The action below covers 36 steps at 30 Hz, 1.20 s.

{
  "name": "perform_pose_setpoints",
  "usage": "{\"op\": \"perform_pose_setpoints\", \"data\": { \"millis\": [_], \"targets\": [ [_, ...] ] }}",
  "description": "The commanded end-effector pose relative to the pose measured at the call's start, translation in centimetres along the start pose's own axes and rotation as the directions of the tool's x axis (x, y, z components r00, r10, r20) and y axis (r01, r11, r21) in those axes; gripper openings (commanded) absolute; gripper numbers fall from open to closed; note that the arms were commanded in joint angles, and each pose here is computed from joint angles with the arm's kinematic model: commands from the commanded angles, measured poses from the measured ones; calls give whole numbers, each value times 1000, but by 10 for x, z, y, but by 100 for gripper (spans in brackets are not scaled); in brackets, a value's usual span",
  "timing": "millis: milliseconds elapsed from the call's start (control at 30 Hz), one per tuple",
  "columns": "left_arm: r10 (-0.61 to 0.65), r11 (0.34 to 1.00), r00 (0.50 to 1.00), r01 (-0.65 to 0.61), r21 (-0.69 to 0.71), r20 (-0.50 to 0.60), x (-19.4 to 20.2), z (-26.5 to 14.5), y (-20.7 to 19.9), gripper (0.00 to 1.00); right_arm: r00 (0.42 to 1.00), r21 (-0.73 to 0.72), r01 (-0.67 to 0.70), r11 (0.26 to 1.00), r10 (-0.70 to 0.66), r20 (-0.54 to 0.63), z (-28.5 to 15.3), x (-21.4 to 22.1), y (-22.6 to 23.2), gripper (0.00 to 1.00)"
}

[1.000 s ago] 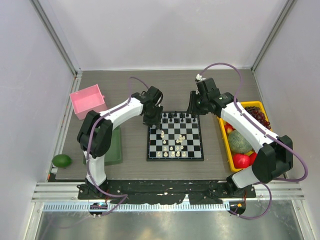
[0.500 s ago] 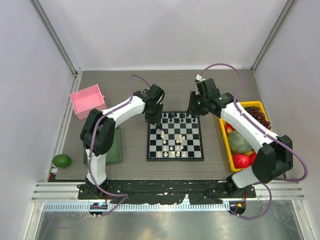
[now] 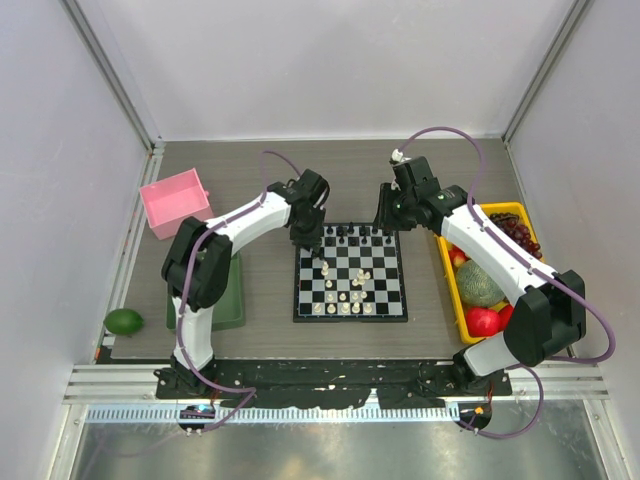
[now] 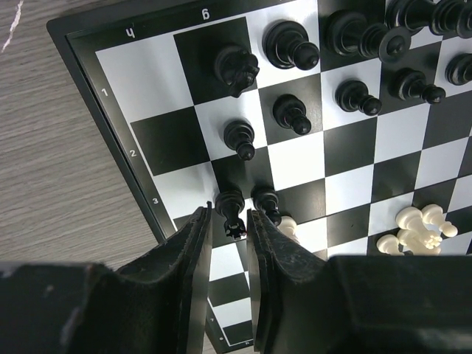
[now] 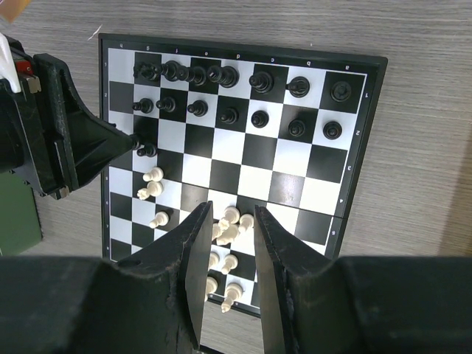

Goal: Set up the chess pieces on the board

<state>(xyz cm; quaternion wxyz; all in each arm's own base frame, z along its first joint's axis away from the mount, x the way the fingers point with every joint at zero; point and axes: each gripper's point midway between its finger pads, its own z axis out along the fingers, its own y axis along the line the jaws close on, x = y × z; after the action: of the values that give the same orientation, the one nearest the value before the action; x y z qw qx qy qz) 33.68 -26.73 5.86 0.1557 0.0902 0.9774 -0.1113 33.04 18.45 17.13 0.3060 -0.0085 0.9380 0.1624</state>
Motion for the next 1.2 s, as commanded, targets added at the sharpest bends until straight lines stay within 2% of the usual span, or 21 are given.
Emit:
{"op": "perform_pose_setpoints", "data": {
  "millis": [0,333,733,1067,1167],
  "targets": [
    [12,1000,1000,-12,12,-4,-1,1,-1,31,1000,-20,12,1000,-12,23,2,-6,2,35],
    [18,1000,1000,-18,3,-21,2,4,0,28,1000,-30,12,999,-11,19,4,-7,4,35],
    [25,1000,999,-25,-2,-29,8,4,4,30,1000,-40,12,999,-11,6,8,-4,5,35],
    [47,998,999,-46,-32,4,-2,-4,12,3,1000,-42,14,999,-14,10,7,-4,6,35],
    [33,999,999,-33,-38,18,-9,-7,20,1,1000,-39,17,999,-17,10,6,-5,6,35]
  ]
}}
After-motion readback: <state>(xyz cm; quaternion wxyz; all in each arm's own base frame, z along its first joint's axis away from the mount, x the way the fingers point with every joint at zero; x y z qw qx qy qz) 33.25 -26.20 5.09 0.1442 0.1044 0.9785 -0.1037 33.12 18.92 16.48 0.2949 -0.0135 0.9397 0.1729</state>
